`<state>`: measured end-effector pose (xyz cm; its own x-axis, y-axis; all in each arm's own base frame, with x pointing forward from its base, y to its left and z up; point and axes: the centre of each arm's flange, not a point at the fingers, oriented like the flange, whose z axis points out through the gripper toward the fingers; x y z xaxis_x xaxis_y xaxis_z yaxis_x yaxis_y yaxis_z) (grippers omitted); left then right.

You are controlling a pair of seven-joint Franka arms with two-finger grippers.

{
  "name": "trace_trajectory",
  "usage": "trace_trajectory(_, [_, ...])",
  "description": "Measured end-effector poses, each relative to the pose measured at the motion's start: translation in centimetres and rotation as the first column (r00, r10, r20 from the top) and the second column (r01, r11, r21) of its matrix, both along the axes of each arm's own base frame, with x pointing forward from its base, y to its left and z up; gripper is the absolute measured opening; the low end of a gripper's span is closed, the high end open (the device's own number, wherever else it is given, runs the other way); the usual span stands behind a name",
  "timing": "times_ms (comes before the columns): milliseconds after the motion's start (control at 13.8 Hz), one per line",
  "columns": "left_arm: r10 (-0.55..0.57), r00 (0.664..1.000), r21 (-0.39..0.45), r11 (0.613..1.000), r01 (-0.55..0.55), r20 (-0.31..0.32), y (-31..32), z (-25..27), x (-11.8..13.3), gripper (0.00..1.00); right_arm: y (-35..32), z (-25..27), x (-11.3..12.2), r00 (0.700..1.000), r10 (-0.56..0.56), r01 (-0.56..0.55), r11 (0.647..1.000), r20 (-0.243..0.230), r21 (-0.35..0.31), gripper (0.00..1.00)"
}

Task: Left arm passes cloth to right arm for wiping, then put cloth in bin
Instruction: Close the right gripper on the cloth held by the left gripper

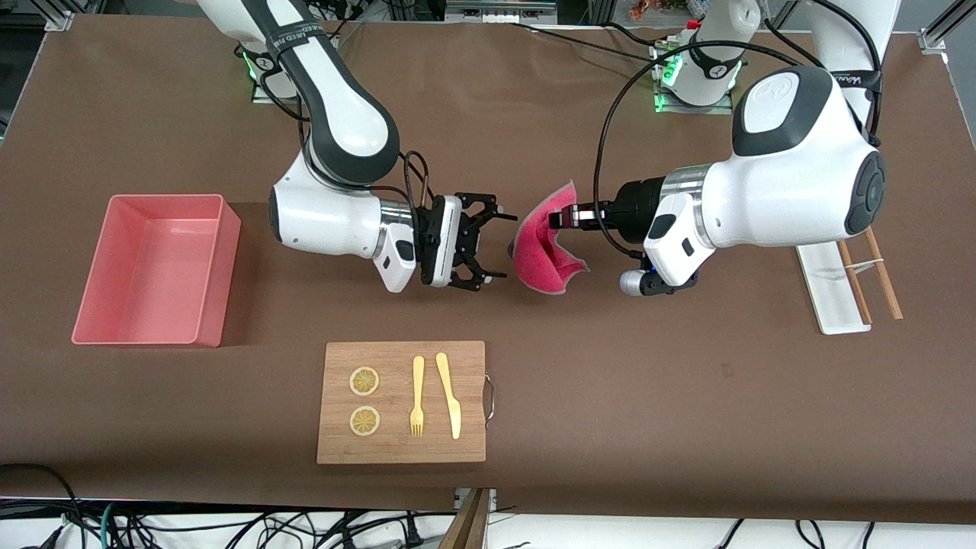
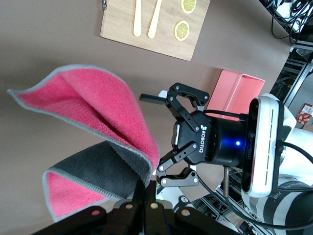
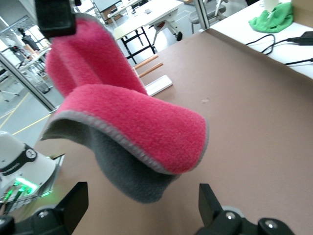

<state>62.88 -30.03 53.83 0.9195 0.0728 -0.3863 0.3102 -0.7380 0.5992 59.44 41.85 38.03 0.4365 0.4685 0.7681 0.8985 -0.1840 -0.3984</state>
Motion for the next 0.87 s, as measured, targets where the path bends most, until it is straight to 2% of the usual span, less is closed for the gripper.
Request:
trace_trajectory(290, [0.0, 1.0, 0.0, 1.0, 0.0, 0.0, 0.0, 0.0, 0.0, 0.02, 1.2, 0.2, -0.5, 0.999, -0.03, 0.03, 0.999, 0.036, -0.014, 1.0])
trace_trajectory(508, [0.0, 1.0, 0.0, 1.0, 0.0, 0.0, 0.0, 0.0, 0.0, 0.02, 1.5, 0.3, -0.6, 0.998, -0.037, 0.037, 0.999, 0.046, -0.017, 0.96])
trace_trajectory(581, [0.0, 1.0, 0.0, 1.0, 0.0, 0.0, 0.0, 0.0, 0.0, 0.02, 1.5, 0.3, -0.6, 0.998, -0.044, 0.045, 0.999, 0.052, -0.018, 0.87])
trace_trajectory(871, [0.0, 1.0, 0.0, 1.0, 0.0, 0.0, 0.0, 0.0, 0.0, 0.02, 2.1, 0.4, -0.9, 0.997, -0.052, 0.053, 0.998, 0.065, -0.022, 0.39])
